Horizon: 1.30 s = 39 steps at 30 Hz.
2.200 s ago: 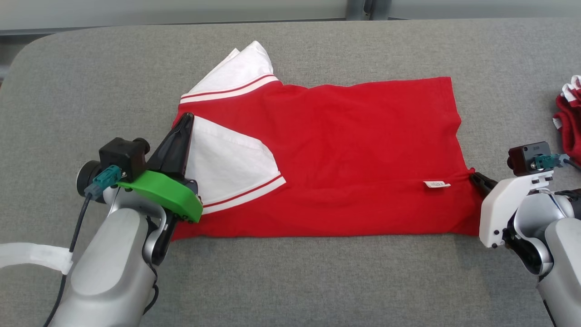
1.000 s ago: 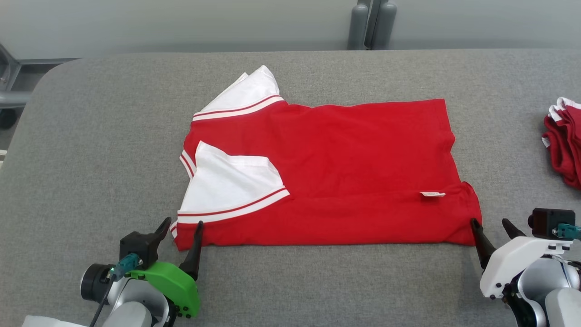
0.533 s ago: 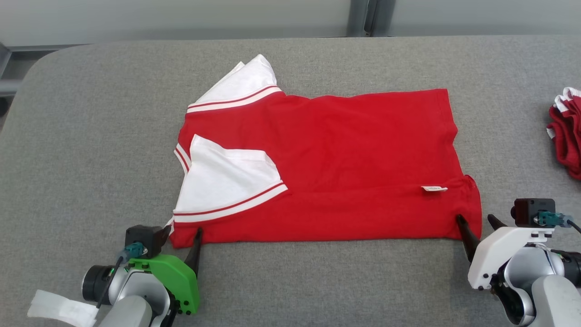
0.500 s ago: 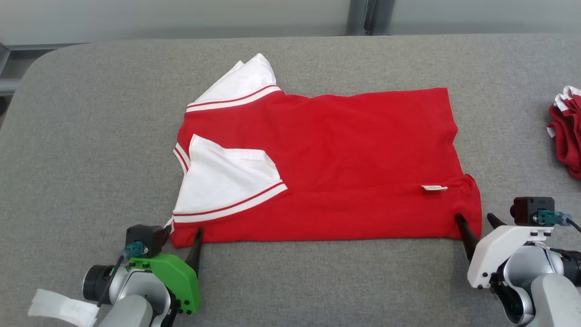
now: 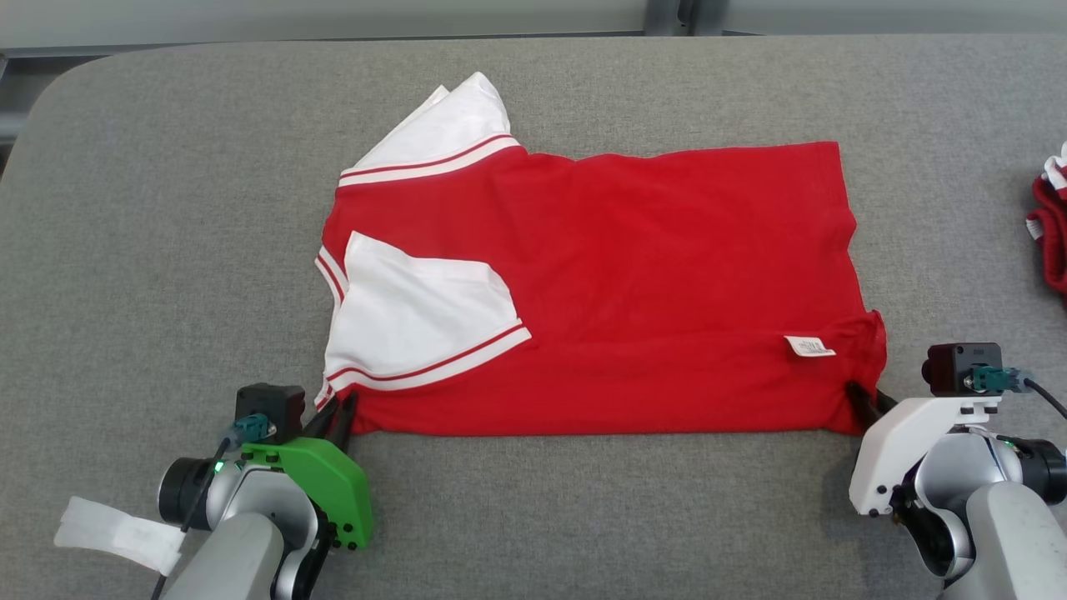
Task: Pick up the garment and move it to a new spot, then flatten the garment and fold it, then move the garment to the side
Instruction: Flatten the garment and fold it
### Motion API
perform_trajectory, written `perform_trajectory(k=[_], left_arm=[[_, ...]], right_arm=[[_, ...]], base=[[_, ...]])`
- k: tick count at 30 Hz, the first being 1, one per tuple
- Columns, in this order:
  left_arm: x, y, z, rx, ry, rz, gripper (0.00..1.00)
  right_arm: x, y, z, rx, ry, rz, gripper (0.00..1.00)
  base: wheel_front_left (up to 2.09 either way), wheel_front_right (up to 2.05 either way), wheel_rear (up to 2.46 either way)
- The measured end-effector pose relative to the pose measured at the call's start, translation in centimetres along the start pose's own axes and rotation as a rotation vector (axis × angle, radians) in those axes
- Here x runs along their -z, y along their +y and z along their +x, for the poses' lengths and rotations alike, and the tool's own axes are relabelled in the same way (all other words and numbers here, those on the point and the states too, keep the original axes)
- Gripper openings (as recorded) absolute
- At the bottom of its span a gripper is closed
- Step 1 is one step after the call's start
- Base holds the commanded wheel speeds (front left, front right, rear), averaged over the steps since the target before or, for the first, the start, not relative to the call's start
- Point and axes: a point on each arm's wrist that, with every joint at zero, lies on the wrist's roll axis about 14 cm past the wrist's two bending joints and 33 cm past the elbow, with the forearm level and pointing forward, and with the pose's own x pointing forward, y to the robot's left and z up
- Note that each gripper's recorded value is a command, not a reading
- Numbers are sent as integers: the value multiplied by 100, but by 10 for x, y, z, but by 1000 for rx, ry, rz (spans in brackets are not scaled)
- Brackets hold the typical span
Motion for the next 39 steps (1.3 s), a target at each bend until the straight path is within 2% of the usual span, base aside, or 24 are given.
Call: perform_trajectory(k=[6, 13, 23, 39], left_arm=[[-3, -6, -3, 17, -10, -2, 0], [2, -5, -22, 19, -2, 8, 0], [18, -21, -57, 50, 41, 30, 0], [41, -36, -86, 60, 98, 0, 0]], right_arm=[[-4, 1, -7, -7, -23, 20, 0], [-5, -2, -33, -1, -55, 50, 0], [17, -16, -68, 48, -20, 87, 0], [36, -22, -89, 88, 8, 118, 0]], base=[[0, 0, 0], [0, 0, 0], [0, 0, 0], [0, 0, 0]])
